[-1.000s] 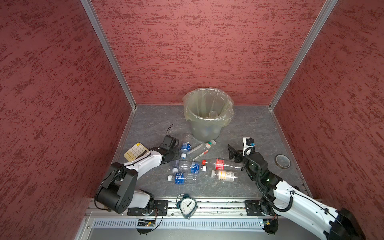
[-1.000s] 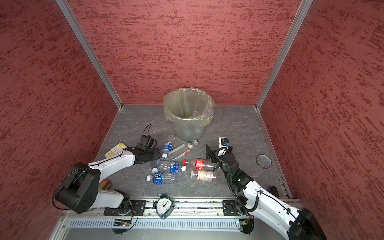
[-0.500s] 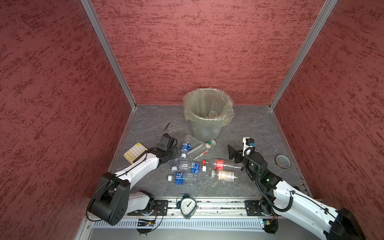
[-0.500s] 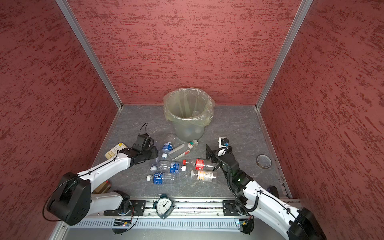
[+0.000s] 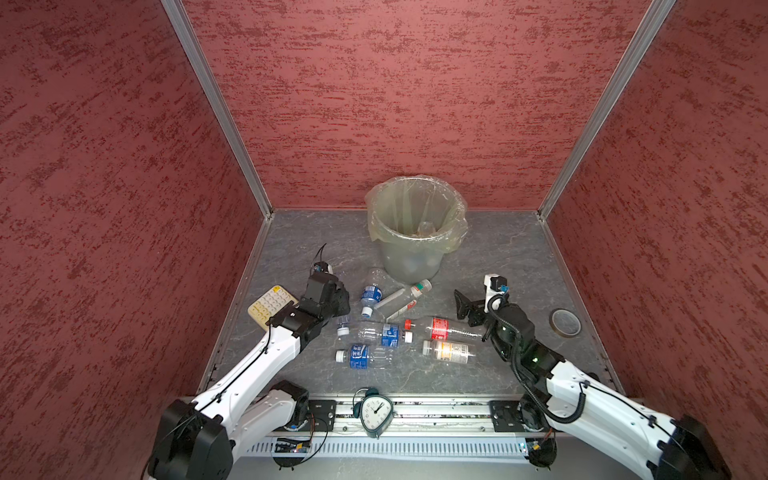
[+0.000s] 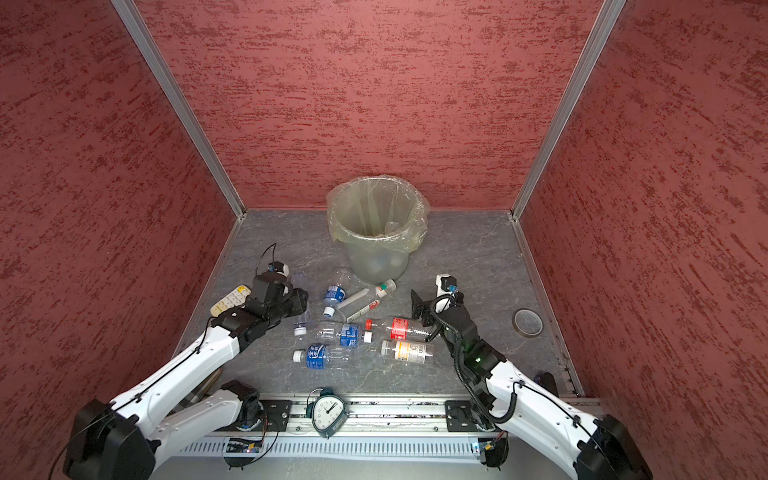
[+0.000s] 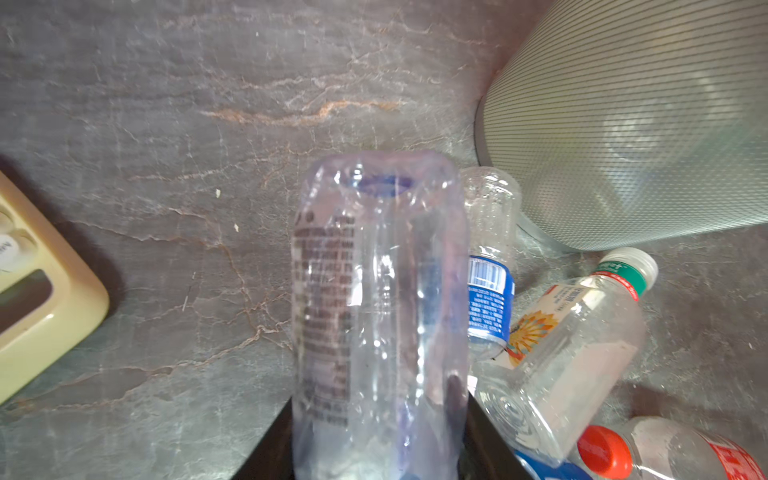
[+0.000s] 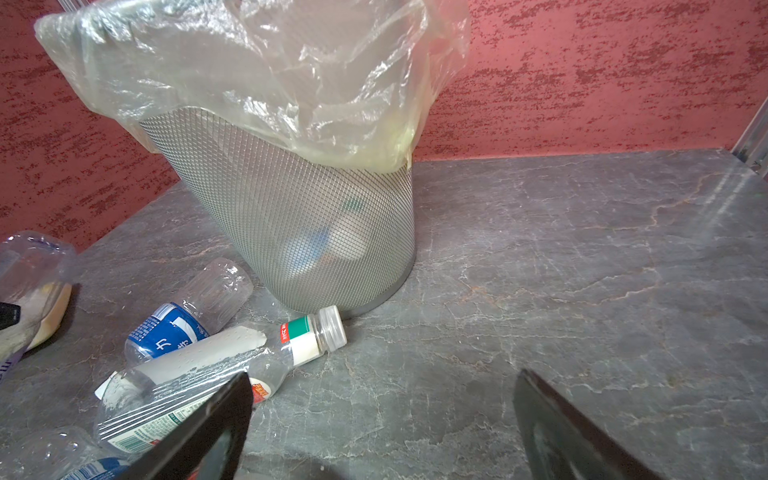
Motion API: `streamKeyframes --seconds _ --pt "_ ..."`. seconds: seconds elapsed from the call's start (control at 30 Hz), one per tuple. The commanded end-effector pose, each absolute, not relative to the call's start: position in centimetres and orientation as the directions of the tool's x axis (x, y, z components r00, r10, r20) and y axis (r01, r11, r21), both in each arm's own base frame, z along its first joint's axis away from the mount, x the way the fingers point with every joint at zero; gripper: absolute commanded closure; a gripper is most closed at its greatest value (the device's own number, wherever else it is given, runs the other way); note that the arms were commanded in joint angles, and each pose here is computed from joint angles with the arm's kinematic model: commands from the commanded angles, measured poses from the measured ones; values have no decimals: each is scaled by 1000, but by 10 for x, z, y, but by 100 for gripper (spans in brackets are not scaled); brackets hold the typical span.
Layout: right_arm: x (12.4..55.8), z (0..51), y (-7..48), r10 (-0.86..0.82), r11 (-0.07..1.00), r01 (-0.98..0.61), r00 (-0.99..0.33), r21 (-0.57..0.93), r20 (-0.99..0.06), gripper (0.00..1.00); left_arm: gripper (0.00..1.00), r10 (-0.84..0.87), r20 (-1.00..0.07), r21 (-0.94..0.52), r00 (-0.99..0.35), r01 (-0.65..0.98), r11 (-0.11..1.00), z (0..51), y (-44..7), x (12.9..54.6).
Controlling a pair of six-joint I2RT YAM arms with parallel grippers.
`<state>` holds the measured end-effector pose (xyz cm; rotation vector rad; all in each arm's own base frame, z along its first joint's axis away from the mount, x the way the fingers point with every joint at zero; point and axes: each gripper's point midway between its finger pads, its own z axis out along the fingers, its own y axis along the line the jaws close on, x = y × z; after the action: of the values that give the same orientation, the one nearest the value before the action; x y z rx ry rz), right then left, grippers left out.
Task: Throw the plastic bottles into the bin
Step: 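Close the left gripper on the crushed clear bottle and lift it, then swing the held crushed bottle with the left gripper up over the bin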
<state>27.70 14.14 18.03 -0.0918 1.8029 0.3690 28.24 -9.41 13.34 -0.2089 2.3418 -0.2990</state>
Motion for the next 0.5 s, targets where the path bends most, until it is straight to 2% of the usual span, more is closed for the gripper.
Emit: streamKeyframes --seconds 0.0,0.47 --pt "280 202 146 171 934 -274 -224 230 -960 2 51 -217 -711 -269 -669 -25 963 144 -93 278" --pt "280 201 146 169 934 -273 -225 229 -959 2 50 -207 -802 -320 -560 109 941 183 -107 257"
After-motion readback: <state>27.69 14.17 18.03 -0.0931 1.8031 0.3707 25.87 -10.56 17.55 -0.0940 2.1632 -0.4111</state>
